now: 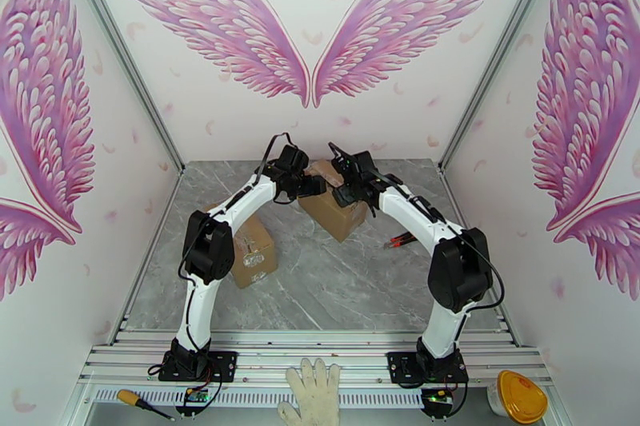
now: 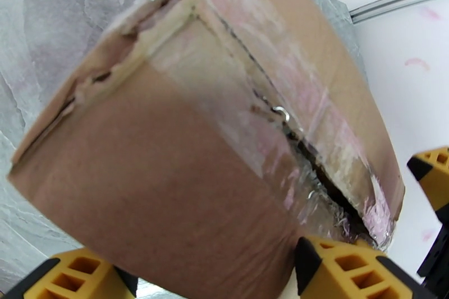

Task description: Unpack the express box

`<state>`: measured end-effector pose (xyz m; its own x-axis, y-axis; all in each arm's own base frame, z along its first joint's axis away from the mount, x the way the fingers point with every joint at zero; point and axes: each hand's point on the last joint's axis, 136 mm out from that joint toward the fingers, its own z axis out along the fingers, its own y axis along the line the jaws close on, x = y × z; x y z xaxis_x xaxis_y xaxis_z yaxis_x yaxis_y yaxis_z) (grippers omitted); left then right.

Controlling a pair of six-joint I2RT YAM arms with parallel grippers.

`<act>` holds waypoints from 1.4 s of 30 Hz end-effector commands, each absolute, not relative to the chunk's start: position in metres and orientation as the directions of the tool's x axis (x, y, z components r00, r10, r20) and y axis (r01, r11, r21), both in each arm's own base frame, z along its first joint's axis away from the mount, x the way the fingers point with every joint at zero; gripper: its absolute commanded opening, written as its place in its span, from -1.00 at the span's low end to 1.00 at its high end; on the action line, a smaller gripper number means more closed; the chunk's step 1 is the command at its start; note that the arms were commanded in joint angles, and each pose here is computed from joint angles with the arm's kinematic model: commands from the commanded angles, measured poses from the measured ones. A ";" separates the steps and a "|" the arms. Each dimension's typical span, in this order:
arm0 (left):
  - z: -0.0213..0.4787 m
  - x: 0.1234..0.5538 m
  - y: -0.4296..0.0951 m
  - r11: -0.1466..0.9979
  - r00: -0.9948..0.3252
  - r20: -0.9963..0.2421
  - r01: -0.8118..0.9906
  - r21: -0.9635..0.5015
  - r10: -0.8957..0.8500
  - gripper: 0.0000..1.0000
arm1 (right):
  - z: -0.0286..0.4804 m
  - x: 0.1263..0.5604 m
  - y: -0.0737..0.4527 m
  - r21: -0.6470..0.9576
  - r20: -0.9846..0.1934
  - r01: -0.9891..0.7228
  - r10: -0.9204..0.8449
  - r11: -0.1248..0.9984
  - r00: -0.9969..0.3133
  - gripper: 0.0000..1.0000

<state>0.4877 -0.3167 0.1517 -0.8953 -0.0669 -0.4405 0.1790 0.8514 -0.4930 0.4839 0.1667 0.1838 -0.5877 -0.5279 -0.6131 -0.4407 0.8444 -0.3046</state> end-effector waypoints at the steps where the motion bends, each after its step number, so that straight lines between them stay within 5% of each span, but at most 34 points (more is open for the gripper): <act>1: 0.080 0.465 -0.289 0.932 -0.951 -0.304 0.156 -0.326 0.053 0.48 | 0.162 0.494 0.147 -0.413 -0.505 -0.427 -0.592 0.805 -0.628 0.61; 17: 0.074 0.465 -0.276 0.940 -0.954 -0.270 0.206 -0.272 0.132 0.42 | 0.246 0.526 0.127 -0.494 -0.615 -0.255 -0.541 0.831 -0.573 -0.05; 24: 0.075 0.465 -0.272 0.941 -0.953 -0.267 0.216 -0.261 0.145 0.40 | 0.261 0.527 0.117 -0.470 -0.626 -0.247 -0.517 0.847 -0.583 -0.17; 34: 0.130 0.480 -0.290 0.911 -0.912 -0.380 0.283 -0.301 0.158 0.41 | 0.213 0.521 0.130 -0.128 -0.611 -0.370 -0.367 0.920 -0.701 -0.15; 42: 0.201 0.486 -0.299 0.895 -0.859 -0.501 0.300 -0.330 0.103 0.57 | 0.232 0.504 0.133 0.109 -0.658 -0.336 -0.186 0.935 -0.730 -0.66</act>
<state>0.4933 -0.3066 0.1788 -0.8653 0.1062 -0.4899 0.3087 0.8829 -0.3539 0.5256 0.1216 0.2292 -0.6844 -0.2681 -0.6781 -0.3414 0.9395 -0.0269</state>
